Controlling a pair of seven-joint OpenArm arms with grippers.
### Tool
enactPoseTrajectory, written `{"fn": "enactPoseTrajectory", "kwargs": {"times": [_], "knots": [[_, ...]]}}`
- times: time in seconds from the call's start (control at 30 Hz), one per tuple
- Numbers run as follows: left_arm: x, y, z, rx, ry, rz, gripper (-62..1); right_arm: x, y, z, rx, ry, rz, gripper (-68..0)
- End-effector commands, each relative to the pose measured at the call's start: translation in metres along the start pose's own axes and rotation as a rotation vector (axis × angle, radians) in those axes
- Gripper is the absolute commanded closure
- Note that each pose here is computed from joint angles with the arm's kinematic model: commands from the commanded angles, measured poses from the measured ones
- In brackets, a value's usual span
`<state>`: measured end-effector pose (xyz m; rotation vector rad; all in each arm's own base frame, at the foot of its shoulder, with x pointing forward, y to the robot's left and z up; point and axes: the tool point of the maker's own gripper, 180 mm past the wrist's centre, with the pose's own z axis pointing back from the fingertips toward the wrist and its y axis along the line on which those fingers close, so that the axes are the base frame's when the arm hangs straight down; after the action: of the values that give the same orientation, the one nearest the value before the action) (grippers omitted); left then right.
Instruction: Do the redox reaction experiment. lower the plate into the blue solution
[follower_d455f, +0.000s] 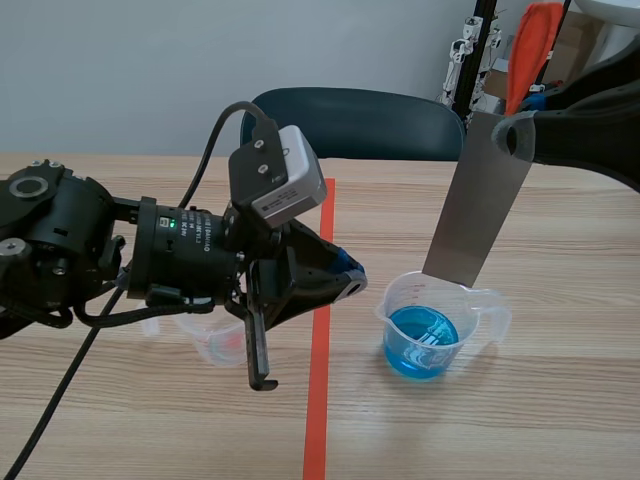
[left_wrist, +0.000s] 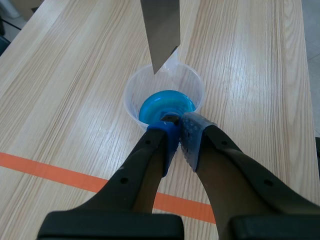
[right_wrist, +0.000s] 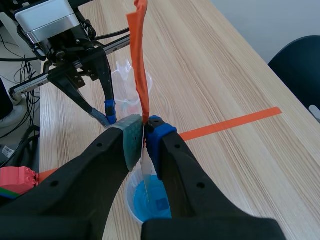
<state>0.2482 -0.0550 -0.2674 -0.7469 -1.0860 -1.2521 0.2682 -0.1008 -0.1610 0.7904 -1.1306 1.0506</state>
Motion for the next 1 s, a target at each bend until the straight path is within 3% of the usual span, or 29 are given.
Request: {"fn": "enactPoseTrajectory", "kwargs": {"times": [0.0, 0.97], "knots": [[0.0093, 0.0004, 0.0000, -0.001, -0.038, 0.007, -4.4, 0.0157, -0.0020, 0.0031, -0.002, -0.035, 0.024, -0.6], [0.0068, -0.0003, -0.0002, -0.002, -0.027, 0.010, -4.4, 0.0163, -0.0021, 0.0030, -0.003, -0.039, 0.021, -0.6]]}}
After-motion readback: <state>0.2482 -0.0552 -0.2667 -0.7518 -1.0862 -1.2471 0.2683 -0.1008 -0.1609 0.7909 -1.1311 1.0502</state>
